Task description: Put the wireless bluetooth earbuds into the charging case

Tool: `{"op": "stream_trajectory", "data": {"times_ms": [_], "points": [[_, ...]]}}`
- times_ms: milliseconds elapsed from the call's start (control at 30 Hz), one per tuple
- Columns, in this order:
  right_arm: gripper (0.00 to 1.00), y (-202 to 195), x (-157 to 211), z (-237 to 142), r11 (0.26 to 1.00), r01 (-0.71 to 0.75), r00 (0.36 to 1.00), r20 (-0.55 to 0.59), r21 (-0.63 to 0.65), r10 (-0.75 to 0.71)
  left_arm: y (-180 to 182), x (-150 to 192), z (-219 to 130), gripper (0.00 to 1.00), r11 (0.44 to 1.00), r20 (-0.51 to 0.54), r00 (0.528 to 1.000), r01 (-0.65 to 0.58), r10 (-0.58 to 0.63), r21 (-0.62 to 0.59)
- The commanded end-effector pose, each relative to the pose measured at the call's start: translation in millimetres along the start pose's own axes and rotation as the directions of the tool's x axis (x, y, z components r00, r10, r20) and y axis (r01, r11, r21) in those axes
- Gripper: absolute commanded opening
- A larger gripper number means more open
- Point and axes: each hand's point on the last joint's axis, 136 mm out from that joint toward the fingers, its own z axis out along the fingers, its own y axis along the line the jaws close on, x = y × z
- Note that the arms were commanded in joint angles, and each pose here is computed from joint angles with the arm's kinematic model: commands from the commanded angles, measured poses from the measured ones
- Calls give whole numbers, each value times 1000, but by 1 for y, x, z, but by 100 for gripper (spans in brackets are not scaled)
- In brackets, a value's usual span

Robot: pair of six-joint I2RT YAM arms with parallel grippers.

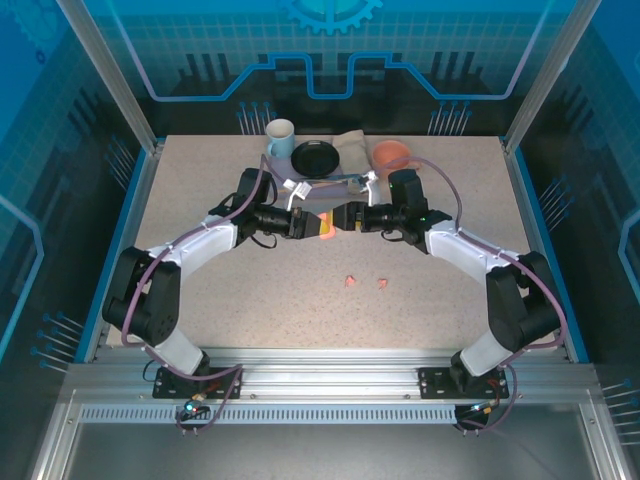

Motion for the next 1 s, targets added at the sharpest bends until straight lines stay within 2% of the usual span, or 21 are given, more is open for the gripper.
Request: {"op": "stream_trajectory", "data": {"times_ms": [0,133,233,400,667,833,967], "points": [[66,-31,20,-5,995,-57,998,-33,85,60,-22,-20,-6,7,994,29,994,-104,103,46],[62,-65,13,-15,976,-151,989,25,159,148,-27,-21,-9,7,992,36,993,-116,114,47],[62,-72,6,-20,972,-179,984,47,150,174,-26,-19,-8,7,993,33,993,-114,113,42],[63,-52,-3,-33,982,-155,987,66,107,148,-23,-17,-8,6,993,34,994,-109,108,42],[63,-4,-5,-39,991,-72,997,7,-114,73,-29,-21,-8,6,990,35,992,-120,118,69],[51,8,-3,-34,984,-51,998,-33,-170,46,-35,-26,-9,6,988,43,991,-132,129,77],[47,14,-1,-29,982,-37,998,-52,-185,28,-36,-29,-8,6,988,45,991,-133,130,79]]}}
